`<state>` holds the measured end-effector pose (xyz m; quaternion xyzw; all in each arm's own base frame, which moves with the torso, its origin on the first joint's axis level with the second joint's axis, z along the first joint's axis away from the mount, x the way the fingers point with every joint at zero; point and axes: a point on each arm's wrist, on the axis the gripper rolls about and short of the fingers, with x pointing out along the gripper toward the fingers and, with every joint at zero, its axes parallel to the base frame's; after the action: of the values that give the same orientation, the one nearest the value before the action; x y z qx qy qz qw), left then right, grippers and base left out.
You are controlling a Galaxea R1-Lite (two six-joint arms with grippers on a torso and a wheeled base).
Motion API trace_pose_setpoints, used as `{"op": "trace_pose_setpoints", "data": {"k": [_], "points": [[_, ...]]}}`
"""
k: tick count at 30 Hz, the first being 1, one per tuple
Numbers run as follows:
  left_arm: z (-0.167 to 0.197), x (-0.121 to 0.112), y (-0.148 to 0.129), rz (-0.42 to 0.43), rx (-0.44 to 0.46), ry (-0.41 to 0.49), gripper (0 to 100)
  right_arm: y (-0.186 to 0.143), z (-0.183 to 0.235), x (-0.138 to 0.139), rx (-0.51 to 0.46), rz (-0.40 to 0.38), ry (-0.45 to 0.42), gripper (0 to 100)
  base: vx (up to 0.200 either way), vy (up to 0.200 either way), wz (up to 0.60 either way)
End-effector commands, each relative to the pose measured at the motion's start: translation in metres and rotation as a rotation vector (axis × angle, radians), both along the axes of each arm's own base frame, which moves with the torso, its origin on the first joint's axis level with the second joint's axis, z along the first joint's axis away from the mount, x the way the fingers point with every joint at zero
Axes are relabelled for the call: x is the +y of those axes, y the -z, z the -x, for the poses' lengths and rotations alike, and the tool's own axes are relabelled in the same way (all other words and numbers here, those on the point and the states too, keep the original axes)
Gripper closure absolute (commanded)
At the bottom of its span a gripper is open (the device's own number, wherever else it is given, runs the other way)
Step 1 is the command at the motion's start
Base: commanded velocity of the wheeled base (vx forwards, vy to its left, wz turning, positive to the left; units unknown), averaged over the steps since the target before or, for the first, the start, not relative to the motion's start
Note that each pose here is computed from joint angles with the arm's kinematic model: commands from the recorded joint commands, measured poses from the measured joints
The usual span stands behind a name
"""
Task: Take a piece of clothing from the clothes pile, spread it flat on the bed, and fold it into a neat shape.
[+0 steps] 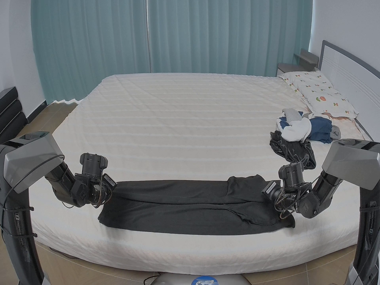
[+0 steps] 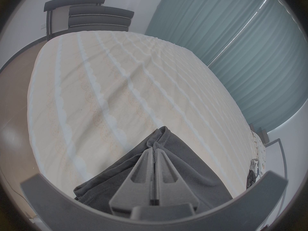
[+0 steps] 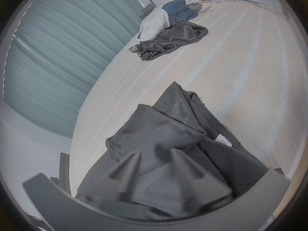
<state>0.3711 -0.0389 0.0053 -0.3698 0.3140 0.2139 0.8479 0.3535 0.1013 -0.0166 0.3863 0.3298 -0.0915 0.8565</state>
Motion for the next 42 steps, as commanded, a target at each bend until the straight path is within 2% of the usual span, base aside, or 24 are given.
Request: {"op": "trace_pose_setpoints", "data": {"k": [1, 13, 23, 24, 41, 42], "points": [[0.0, 0.001, 0.001, -0.001, 0.002, -0.002, 100, -0.001, -0.001, -0.001, -0.004, 0.001, 0.003, 100, 0.0, 0.0, 0.0], [-0.001, 0.005, 0.001, 0.007, 0.001, -0.007, 100, -0.027, -0.013, -0.011, -0.085, -0.02, 0.034, 100, 0.0, 0.0, 0.0], [0.0, 0.007, 0.002, 0.028, 0.011, 0.005, 100, -0.023, -0.011, -0.01, -0.071, -0.018, 0.026, 100, 0.0, 0.0, 0.0], [0.0, 0.007, 0.003, 0.033, 0.013, 0.01, 0, -0.023, -0.011, -0.01, -0.071, -0.018, 0.026, 100, 0.0, 0.0, 0.0], [-0.003, 0.006, 0.004, 0.037, 0.009, 0.026, 0, -0.022, -0.007, -0.007, -0.062, -0.022, 0.016, 100, 0.0, 0.0, 0.0], [-0.002, 0.006, 0.004, 0.037, 0.009, 0.026, 100, -0.021, -0.007, -0.007, -0.064, -0.022, 0.016, 100, 0.0, 0.0, 0.0]]}}
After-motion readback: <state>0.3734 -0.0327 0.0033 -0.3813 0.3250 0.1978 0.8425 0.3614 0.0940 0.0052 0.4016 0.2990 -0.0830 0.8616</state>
